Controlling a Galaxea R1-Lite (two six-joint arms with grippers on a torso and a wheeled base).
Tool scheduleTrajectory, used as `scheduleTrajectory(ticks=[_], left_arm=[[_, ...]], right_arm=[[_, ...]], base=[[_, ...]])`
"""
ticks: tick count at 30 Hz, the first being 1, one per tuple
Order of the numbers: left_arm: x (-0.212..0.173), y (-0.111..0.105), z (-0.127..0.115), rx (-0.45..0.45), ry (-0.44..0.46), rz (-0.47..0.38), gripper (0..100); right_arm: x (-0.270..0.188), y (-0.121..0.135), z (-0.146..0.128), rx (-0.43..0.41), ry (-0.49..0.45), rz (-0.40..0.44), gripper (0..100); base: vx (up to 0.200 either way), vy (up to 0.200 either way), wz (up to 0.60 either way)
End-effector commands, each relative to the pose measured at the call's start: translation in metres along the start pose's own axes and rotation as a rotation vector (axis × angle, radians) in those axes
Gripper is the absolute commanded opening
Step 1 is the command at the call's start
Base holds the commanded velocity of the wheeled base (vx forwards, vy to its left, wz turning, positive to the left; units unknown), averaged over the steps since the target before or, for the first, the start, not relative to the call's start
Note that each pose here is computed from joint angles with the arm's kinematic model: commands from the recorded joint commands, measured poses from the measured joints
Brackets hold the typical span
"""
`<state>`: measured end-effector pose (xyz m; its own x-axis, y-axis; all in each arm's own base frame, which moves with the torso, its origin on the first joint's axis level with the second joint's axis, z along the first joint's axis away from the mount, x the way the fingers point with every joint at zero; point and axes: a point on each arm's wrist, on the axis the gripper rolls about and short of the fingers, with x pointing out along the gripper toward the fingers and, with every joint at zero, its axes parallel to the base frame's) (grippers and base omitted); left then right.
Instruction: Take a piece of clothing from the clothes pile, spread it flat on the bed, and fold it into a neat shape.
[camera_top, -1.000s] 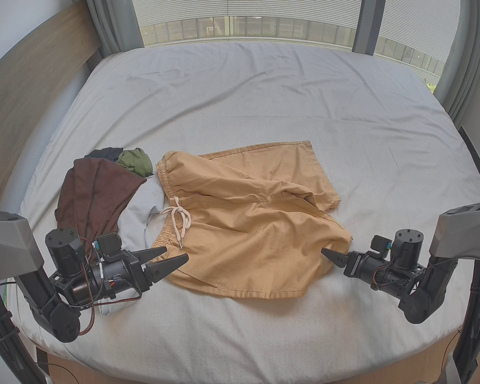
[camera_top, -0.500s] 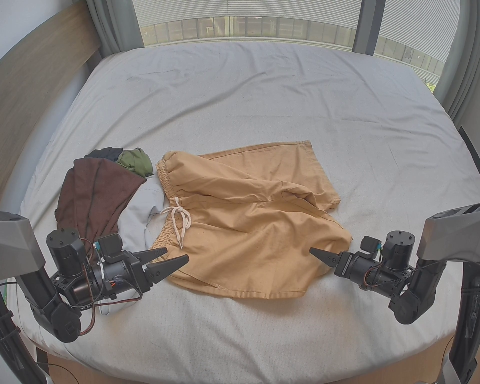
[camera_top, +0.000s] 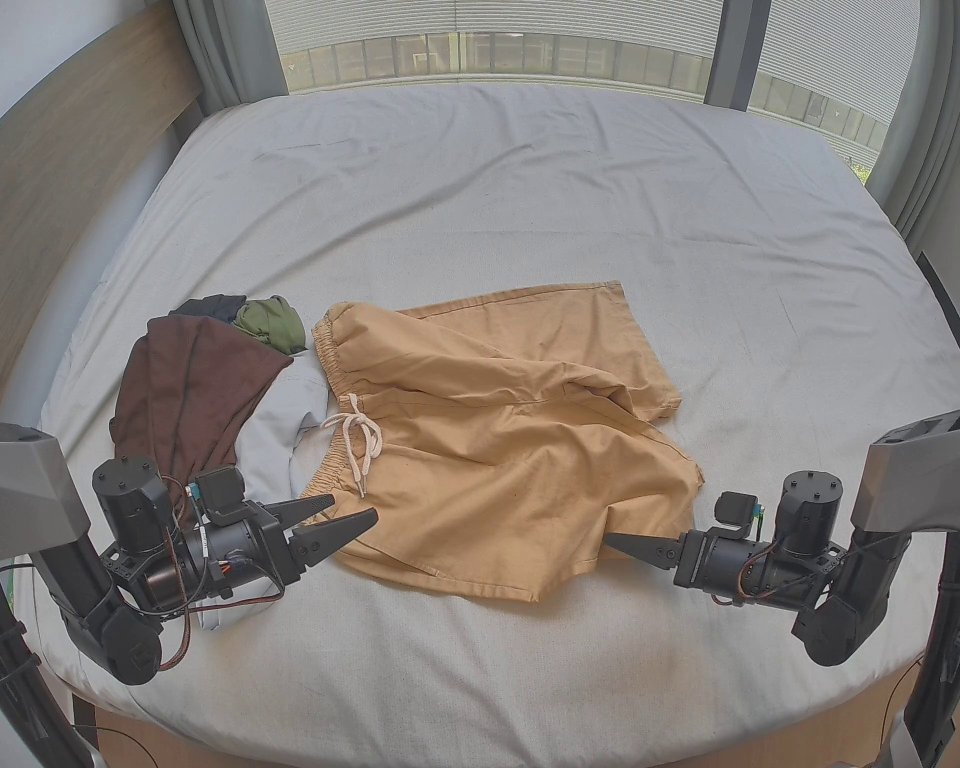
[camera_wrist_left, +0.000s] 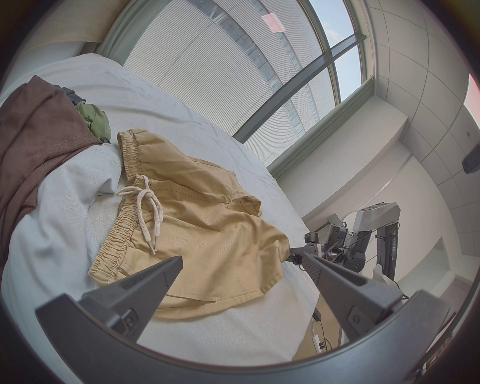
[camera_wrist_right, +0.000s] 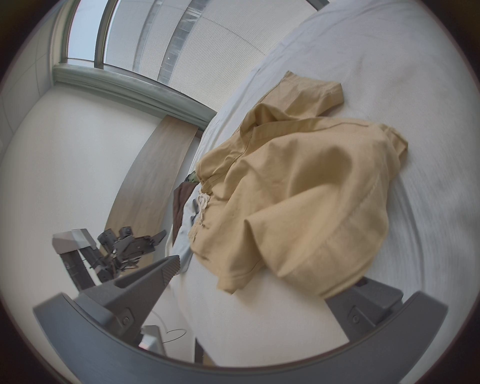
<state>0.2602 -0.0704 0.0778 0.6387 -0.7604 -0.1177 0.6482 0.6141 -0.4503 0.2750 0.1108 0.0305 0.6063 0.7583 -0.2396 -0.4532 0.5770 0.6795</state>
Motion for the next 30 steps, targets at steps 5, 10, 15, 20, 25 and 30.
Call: scheduleTrajectory(ticks=[5, 10, 15, 20, 25, 30], left_arm=[[0.001, 0.000, -0.001, -0.002, 0.003, 0.000, 100], [0.001, -0.001, -0.001, -0.002, 0.005, -0.004, 100], [0.001, -0.001, -0.001, -0.002, 0.005, -0.004, 100], [0.001, -0.001, -0.002, -0.003, 0.007, -0.005, 100], [0.001, -0.001, -0.002, -0.004, 0.008, -0.005, 100], [0.001, -0.001, -0.002, -0.004, 0.008, -0.005, 100]], right_arm=[[-0.031, 0.013, 0.006, 0.067, 0.017, 0.061, 100], [-0.043, 0.013, 0.016, 0.123, 0.013, 0.102, 100], [-0.044, 0.007, 0.017, 0.135, 0.015, 0.093, 100], [-0.036, -0.006, 0.007, 0.095, 0.051, 0.068, 100], [-0.027, -0.023, -0.005, 0.020, 0.089, 0.036, 100], [-0.016, -0.034, -0.006, -0.032, 0.090, 0.027, 100]], base=[[0.000, 0.000, 0.00], [0.000, 0.000, 0.00], [0.000, 0.000, 0.00], [0.000, 0.000, 0.00], [0.000, 0.000, 0.00], [0.000, 0.000, 0.00]])
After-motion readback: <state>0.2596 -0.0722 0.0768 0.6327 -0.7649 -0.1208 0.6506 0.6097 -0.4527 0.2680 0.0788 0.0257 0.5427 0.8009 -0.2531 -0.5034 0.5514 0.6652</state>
